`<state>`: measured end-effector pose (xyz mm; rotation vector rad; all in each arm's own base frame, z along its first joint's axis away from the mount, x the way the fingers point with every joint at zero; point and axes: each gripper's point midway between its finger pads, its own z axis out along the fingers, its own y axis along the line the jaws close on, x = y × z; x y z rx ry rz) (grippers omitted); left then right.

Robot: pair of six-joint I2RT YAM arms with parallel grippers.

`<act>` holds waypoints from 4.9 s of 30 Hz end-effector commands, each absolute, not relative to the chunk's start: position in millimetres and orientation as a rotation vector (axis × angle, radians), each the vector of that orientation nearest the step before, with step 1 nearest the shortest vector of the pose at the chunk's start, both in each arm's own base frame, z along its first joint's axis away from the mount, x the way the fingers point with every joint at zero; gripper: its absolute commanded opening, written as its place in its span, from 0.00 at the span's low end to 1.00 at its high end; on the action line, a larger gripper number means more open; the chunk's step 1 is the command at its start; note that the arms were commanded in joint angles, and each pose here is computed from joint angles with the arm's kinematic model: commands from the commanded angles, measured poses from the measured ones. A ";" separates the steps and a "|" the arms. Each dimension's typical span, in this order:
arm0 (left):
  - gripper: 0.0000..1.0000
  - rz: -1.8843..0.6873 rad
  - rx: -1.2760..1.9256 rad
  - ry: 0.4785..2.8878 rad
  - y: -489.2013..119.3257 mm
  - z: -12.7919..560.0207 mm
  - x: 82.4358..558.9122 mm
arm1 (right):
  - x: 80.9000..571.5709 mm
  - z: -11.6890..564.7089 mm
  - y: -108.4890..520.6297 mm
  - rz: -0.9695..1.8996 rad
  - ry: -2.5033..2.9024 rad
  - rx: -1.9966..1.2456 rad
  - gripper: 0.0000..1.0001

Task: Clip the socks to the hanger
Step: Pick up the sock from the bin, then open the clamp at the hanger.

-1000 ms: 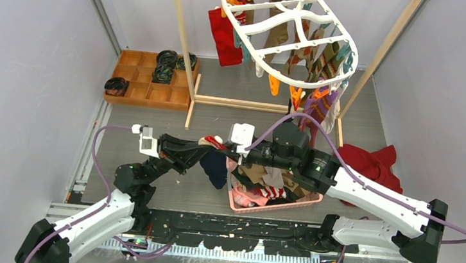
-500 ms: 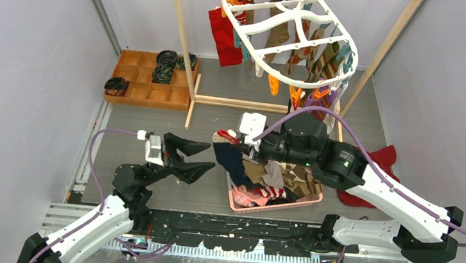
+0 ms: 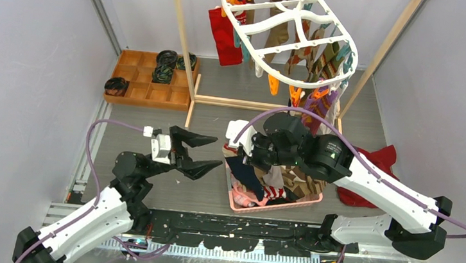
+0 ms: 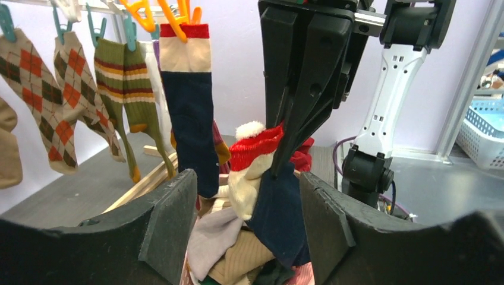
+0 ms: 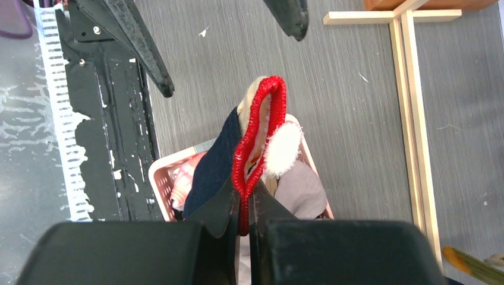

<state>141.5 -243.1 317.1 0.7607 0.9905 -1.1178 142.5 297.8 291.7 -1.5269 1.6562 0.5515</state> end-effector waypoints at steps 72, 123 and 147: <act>0.00 -1.495 0.373 0.789 -236.7 368.3 124.3 | 121.9 386.8 326.9 0.751 1.095 -1.094 0.16; 0.84 -1.280 0.282 1.322 -321.9 416.3 255.4 | 159.4 346.8 159.8 0.404 1.558 -0.623 0.01; 0.59 -1.231 0.308 1.462 -359.3 433.8 294.1 | 161.4 366.3 176.6 0.440 1.485 -0.634 0.01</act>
